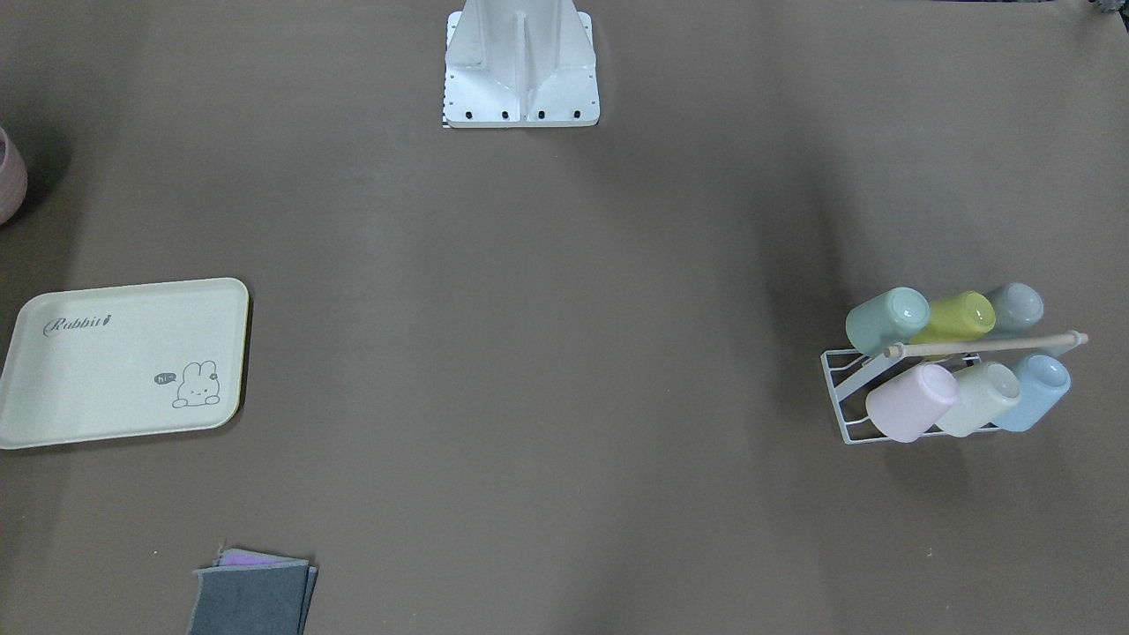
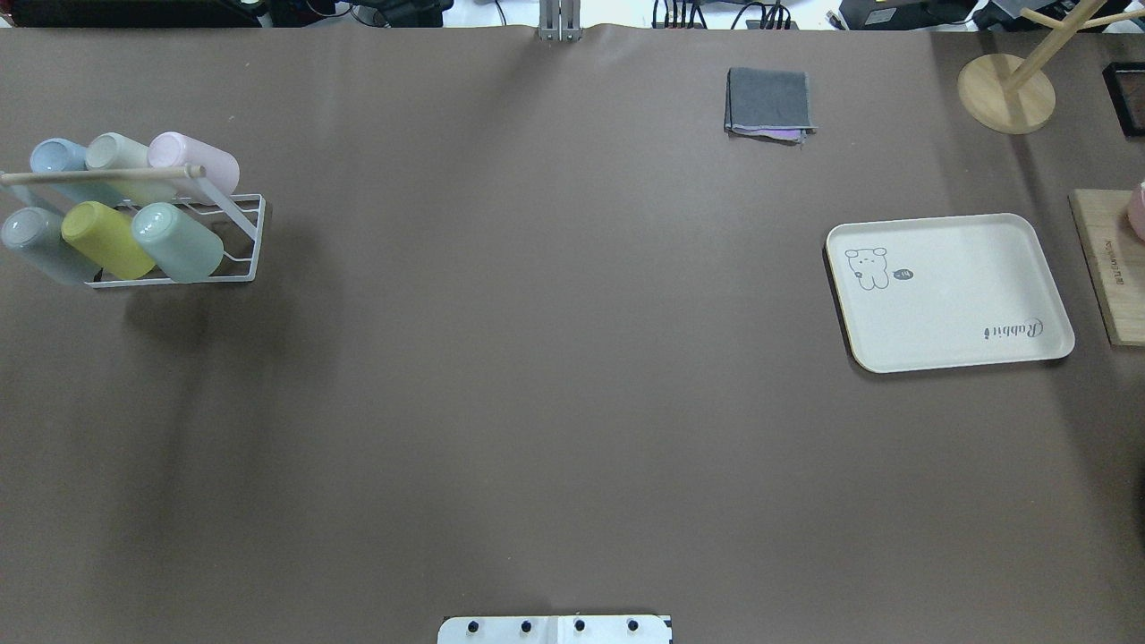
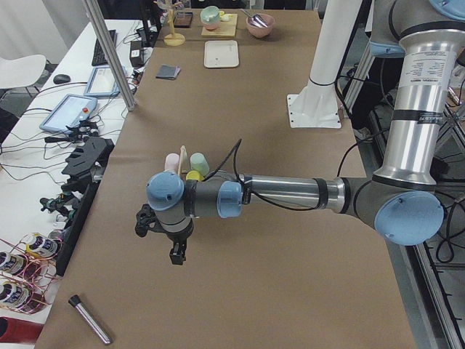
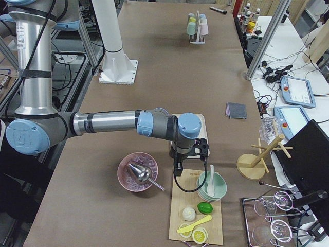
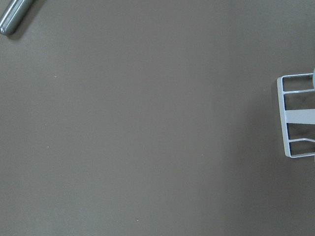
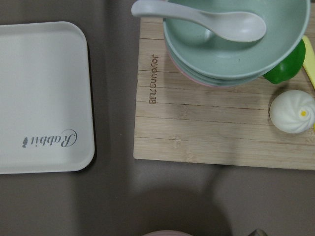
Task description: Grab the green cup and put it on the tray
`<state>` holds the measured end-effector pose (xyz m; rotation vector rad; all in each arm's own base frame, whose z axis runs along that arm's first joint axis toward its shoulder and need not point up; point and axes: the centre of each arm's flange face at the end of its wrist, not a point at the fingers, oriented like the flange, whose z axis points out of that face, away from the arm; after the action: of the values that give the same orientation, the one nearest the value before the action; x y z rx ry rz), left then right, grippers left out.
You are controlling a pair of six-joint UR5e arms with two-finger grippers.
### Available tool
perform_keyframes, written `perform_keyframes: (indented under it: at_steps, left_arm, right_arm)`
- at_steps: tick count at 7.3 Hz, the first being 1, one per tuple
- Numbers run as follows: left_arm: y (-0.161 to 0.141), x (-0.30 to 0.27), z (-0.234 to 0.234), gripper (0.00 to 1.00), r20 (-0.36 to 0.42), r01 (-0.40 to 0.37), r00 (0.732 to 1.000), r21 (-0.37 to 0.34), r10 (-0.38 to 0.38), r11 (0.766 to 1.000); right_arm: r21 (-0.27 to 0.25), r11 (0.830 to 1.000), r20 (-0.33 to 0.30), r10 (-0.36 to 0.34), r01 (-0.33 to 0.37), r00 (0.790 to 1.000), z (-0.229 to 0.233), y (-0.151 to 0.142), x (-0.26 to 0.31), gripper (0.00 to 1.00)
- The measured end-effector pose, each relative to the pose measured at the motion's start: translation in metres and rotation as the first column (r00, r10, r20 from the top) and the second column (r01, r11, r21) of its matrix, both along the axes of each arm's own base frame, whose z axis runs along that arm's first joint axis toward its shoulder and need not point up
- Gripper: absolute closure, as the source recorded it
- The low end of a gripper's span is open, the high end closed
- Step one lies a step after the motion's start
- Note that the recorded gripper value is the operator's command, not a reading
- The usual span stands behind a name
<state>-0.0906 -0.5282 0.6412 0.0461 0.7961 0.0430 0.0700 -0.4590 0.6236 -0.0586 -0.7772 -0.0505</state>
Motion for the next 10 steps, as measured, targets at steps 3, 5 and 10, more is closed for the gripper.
perform_keyframes:
  at_steps: [3,5,10]
  left_arm:
    - [0.004,0.001,0.006,0.02,-0.005,-0.003,1.000,-0.008,0.003,1.000]
    - [0.004,0.001,0.005,0.02,-0.007,-0.003,1.000,-0.007,0.003,1.000]
    - [0.001,0.001,-0.034,0.02,0.001,-0.001,1.000,0.068,0.001,0.998]
  right_arm:
    - [-0.035,0.999,-0.006,0.035,-0.035,0.999,-0.006,-0.005,-0.008,0.00]
    - [-0.067,0.997,-0.012,0.039,-0.040,0.999,-0.015,-0.016,-0.031,0.00]
    - [-0.086,0.994,-0.018,0.068,-0.070,0.998,-0.009,-0.052,-0.104,0.01]
